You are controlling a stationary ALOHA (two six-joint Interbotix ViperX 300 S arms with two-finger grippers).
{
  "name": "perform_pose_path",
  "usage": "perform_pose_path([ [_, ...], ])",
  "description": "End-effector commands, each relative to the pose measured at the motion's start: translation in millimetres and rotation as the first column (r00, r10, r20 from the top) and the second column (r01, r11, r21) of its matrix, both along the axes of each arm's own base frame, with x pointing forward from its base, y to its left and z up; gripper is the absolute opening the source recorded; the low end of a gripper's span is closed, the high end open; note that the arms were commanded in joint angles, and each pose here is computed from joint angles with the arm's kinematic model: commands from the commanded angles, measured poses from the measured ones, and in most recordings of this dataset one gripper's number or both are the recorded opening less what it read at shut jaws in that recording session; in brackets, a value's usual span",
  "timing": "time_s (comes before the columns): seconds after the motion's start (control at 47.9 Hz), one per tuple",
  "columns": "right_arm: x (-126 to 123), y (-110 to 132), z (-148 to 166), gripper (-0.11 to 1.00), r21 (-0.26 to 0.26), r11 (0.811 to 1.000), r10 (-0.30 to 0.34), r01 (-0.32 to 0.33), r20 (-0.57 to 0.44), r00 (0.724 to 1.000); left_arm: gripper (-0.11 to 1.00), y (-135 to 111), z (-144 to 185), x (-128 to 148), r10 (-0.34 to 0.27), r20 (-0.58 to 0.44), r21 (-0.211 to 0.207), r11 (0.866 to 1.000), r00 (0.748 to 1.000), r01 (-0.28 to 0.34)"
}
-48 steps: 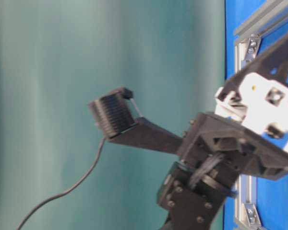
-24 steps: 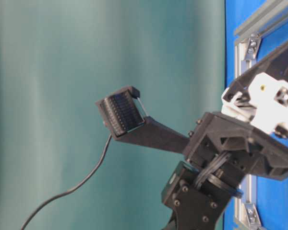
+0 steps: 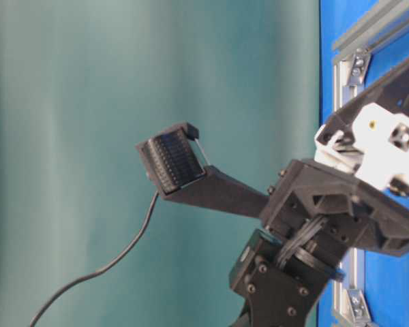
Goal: Insert the wire through the string loop located on the right side.
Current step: 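Close the left gripper on the USB plug emerging from the loop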
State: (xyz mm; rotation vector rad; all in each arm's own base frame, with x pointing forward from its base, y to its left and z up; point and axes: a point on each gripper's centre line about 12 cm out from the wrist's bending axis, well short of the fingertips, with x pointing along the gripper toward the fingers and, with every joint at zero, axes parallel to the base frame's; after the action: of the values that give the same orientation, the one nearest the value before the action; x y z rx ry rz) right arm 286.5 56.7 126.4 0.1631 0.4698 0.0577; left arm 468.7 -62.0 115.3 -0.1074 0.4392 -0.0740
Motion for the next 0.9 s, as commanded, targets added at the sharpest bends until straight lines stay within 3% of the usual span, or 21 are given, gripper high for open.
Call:
perform_pose_path([
  [0.0,4.9,0.5,7.0,-0.03,0.007,1.000,-0.004,0.004,0.028,1.000,0.87,1.0,12.3,3.0,0.002,0.034,-0.003,1.000,0.999,-0.002],
  [0.543,5.0,0.4,7.2,-0.03,0.008,1.000,-0.005,0.005,0.029,1.000,0.85,0.9,12.2,3.8,0.002,0.029,-0.003,1.000,1.000,-0.002],
  [0.648,5.4,0.6,7.6,-0.03,0.007,1.000,-0.004,0.004,0.031,1.000,0.71,1.4,11.3,4.2,0.003,0.020,-0.002,1.000,1.000,-0.003],
  [0.815,5.3,1.0,7.6,-0.03,0.007,1.000,-0.002,0.002,0.031,1.000,0.21,3.0,9.1,2.5,0.001,0.004,0.007,1.000,1.000,-0.001],
  [0.878,5.4,1.1,7.8,-0.03,0.006,1.000,-0.001,0.001,0.033,0.999,0.12,3.7,8.8,2.2,0.002,-0.004,0.008,1.000,1.000,-0.002],
])
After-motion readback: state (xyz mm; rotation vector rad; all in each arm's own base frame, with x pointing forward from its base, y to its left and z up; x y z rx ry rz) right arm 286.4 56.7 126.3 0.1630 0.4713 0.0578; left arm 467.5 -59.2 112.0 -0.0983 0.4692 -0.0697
